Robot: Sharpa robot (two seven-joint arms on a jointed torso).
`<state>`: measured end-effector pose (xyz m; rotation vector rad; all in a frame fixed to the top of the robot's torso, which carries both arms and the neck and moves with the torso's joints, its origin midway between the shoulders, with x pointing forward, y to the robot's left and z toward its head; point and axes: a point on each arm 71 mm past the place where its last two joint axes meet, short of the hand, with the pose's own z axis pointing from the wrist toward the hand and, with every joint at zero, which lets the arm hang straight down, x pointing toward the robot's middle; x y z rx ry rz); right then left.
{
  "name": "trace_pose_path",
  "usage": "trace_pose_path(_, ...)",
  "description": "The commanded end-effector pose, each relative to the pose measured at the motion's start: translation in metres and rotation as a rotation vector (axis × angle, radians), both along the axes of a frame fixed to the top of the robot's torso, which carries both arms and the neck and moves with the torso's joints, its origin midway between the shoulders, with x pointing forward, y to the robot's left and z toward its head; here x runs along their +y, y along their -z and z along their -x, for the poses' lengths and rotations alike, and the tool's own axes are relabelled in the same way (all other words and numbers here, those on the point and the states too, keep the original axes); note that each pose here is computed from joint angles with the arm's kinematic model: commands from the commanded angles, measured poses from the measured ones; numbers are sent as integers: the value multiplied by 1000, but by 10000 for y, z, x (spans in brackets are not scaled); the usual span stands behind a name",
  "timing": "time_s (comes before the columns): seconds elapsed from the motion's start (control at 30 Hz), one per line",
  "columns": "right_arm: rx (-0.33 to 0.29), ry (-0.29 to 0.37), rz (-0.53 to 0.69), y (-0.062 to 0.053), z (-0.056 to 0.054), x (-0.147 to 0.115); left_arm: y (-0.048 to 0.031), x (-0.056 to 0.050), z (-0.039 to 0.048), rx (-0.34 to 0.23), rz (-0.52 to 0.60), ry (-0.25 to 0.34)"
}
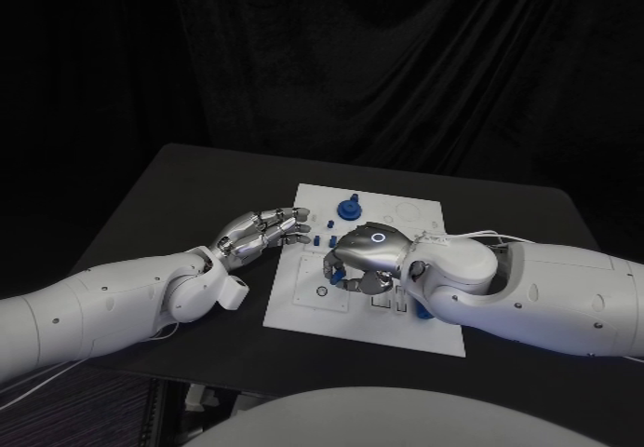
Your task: Assemble the parts on the task board
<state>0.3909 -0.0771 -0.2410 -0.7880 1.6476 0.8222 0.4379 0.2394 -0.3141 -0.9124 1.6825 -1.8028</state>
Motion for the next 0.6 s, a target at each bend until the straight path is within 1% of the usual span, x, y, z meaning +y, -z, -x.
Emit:
trace_pose_path(0.03, -41, -34, 43, 63, 31, 53, -45, -15, 6, -44, 52, -8)
trace_pose_path(0.2, -36, -53, 45, 125, 54, 138, -43, -17, 6, -44, 52, -8)
trace_pose_path(0.6, -18, -60, 70, 238, 40, 220, -39, -39, 5, -43, 53, -5)
